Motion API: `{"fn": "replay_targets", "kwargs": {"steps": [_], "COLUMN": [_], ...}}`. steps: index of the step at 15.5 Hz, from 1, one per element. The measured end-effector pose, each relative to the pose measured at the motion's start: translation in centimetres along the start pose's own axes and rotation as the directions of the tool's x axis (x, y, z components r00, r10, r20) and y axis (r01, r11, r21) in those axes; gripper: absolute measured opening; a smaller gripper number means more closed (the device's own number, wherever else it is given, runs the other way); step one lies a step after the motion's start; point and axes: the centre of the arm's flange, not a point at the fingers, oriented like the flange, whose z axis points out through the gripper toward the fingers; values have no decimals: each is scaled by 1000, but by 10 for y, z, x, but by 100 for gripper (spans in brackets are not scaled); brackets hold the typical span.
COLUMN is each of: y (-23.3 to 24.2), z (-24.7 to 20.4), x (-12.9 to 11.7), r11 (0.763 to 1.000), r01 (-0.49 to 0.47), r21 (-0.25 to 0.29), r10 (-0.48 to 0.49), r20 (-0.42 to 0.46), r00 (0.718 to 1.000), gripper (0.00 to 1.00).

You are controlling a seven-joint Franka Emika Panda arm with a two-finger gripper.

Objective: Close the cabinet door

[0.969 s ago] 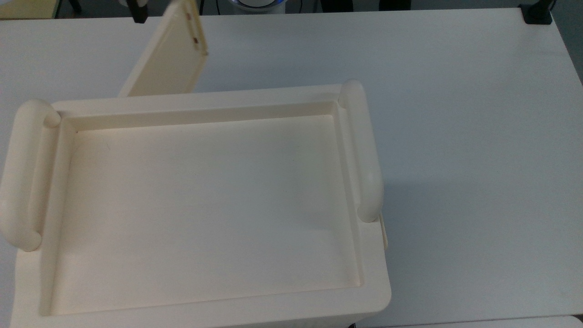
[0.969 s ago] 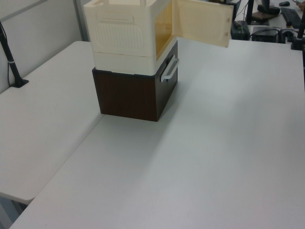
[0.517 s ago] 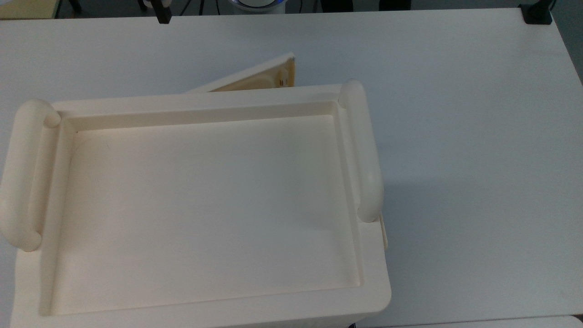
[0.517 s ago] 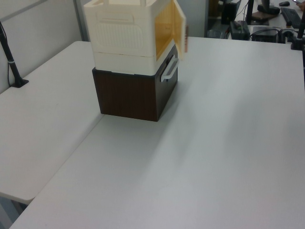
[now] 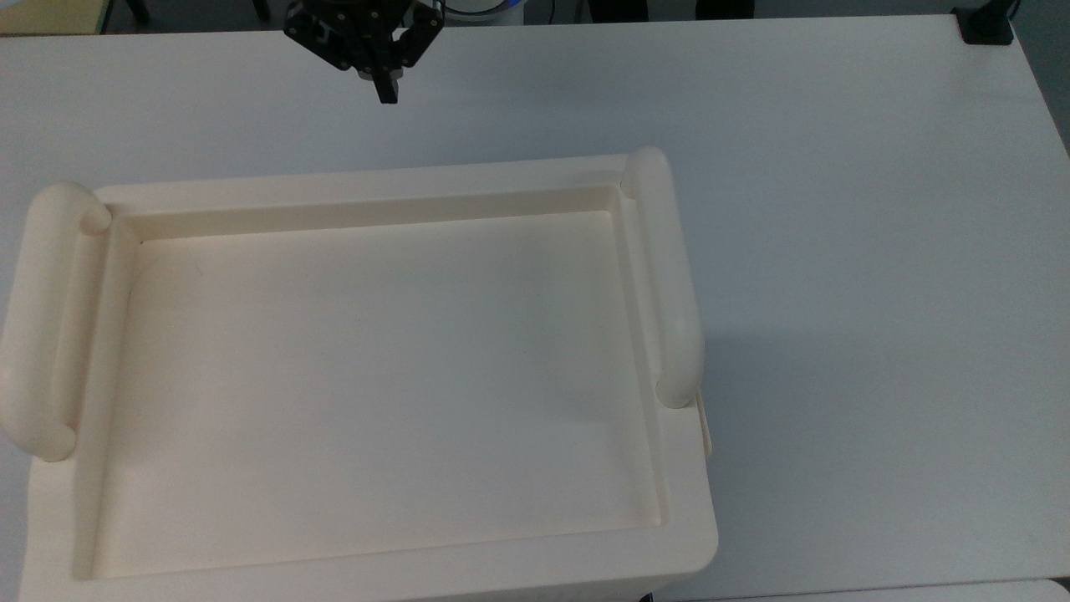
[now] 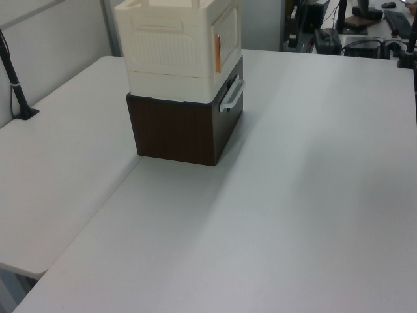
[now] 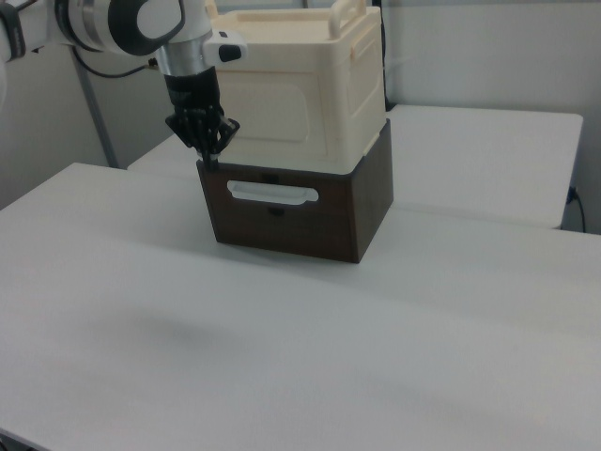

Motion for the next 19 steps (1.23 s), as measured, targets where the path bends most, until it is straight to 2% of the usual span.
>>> {"fn": "replay_targets", "kwargs": {"steps": [4, 6, 9, 11, 16, 19], "y": [-34, -46, -49, -51, -54, -54], "z": [34, 49, 50, 42, 24, 17], "x": [11, 22, 42, 53, 71, 81], "r11": [995, 993, 992, 993, 994, 994], "r01": [77, 98, 103, 100, 90, 84], "r21": [-56, -63, -74, -70, -64, -67], "r10": [-73, -96, -109, -111, -108, -106], "r20": [60, 48, -82, -182, -382, -481], "r00": [995, 994, 991, 977, 918, 870], "gripper": [1, 1, 1, 1, 1, 1]}}
